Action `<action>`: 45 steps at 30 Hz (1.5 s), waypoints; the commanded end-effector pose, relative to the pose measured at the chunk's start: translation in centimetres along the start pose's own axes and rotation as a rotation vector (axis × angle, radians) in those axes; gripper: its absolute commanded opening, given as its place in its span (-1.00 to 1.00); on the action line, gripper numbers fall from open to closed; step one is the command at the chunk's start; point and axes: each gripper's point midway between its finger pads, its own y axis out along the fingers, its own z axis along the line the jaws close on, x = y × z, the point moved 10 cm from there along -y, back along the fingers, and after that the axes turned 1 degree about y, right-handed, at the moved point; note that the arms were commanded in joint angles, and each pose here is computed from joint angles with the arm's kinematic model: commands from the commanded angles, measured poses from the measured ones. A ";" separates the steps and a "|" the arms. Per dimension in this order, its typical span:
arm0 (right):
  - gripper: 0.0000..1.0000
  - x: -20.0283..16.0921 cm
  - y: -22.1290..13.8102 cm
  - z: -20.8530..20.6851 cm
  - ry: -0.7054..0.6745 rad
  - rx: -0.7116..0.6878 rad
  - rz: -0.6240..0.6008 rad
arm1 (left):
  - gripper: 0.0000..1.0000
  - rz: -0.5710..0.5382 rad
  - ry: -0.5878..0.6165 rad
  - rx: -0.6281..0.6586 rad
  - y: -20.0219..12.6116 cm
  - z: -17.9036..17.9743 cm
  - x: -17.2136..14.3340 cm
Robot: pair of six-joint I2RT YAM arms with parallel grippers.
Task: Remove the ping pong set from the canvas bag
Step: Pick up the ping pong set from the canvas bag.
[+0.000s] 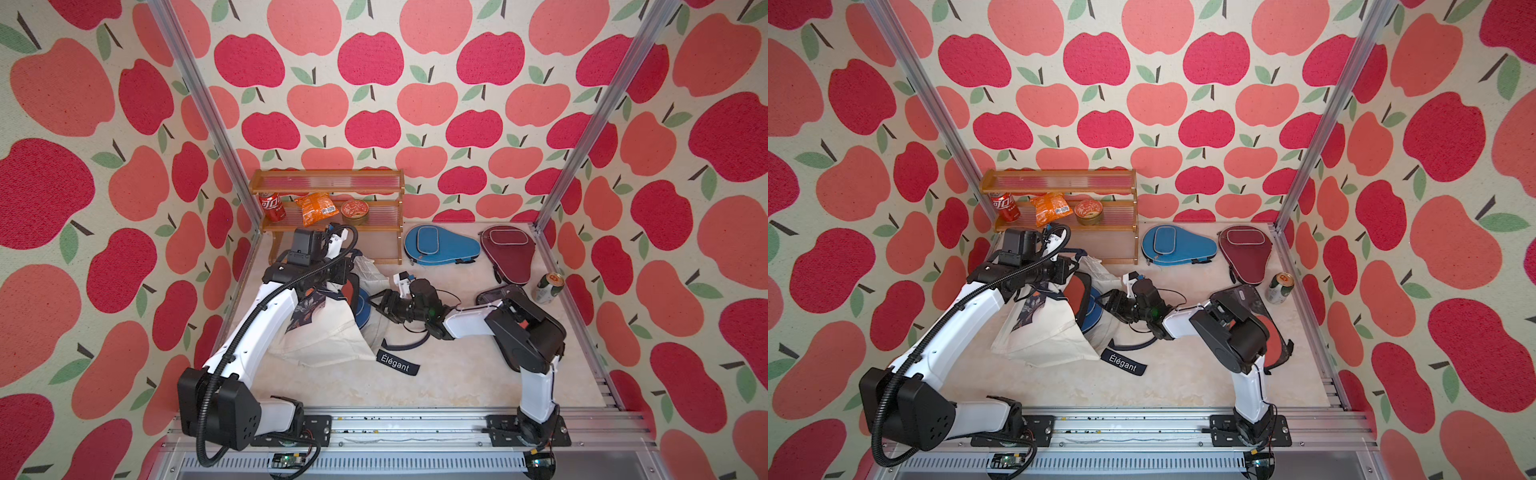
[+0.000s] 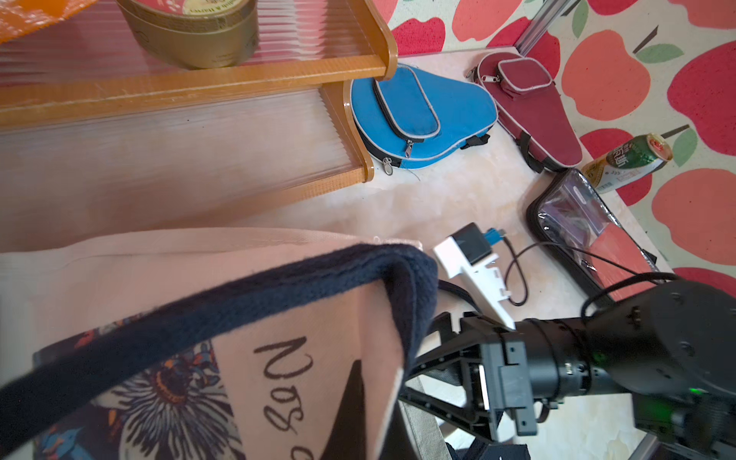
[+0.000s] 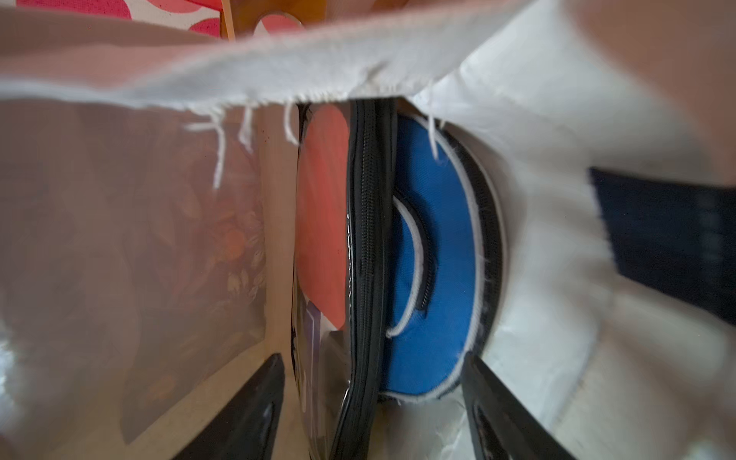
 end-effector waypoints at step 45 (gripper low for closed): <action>0.32 0.6 4.3 -0.1 -0.073 0.052 0.042 | -1.00 0.026 -0.005 0.093 -0.3 -1.8 0.9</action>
